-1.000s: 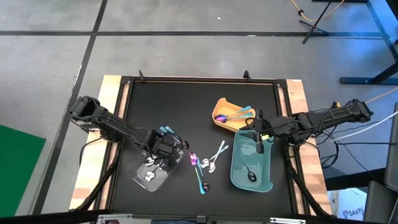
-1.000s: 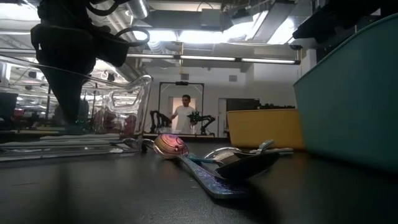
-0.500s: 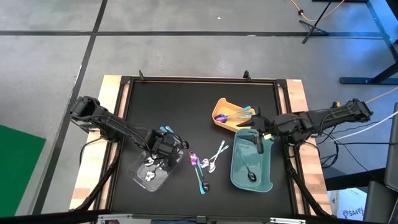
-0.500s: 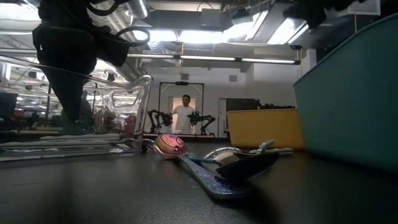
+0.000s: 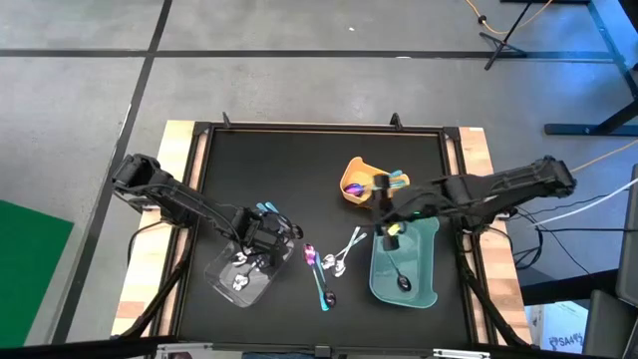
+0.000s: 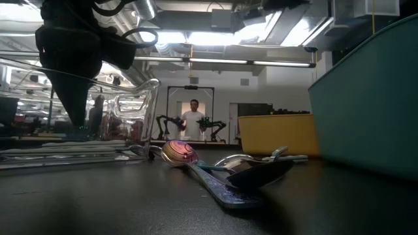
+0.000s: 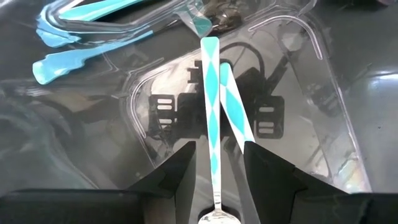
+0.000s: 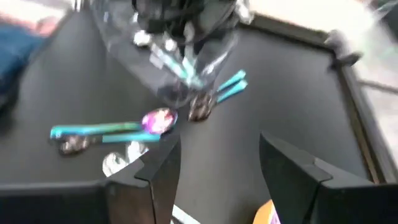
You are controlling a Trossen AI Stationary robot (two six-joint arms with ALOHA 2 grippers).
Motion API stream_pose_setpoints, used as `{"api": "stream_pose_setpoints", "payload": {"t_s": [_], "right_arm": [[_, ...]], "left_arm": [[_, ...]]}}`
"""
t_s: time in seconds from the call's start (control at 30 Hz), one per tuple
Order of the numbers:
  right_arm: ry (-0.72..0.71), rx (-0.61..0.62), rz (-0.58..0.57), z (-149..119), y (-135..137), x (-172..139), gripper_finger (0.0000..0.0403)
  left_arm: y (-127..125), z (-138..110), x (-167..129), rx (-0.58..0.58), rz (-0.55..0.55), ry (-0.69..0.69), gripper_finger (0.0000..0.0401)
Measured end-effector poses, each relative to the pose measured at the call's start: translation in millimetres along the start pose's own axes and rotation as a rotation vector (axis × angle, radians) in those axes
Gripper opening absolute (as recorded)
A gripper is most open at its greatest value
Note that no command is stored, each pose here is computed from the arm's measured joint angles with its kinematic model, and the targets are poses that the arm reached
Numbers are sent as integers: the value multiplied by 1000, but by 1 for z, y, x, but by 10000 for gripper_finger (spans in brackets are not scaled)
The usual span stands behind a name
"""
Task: Sort silverware by color (type)
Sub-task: Put the white patterned spoon into the transparent bin
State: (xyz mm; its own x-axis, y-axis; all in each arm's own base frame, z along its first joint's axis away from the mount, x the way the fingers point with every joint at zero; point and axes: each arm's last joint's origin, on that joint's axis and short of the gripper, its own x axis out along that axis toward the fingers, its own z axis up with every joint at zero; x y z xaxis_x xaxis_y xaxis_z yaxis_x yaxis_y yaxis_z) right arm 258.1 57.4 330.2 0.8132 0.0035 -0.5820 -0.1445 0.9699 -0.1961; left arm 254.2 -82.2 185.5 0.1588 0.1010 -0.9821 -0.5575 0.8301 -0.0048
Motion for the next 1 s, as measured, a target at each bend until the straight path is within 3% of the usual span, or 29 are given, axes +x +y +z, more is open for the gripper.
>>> {"api": "stream_pose_setpoints", "payload": {"t_s": [0.33,0.5,1.0], "right_arm": [[256,-94,142,8,-16,66,202],[325,-148,220,-4,-17,95,202],[516,-186,259,-41,-15,154,202]], "left_arm": [[-2,1,0,-7,-18,-14,128],[-4,3,0,-11,-42,-33,128],[-6,4,-1,-11,-57,-45,128]]}}
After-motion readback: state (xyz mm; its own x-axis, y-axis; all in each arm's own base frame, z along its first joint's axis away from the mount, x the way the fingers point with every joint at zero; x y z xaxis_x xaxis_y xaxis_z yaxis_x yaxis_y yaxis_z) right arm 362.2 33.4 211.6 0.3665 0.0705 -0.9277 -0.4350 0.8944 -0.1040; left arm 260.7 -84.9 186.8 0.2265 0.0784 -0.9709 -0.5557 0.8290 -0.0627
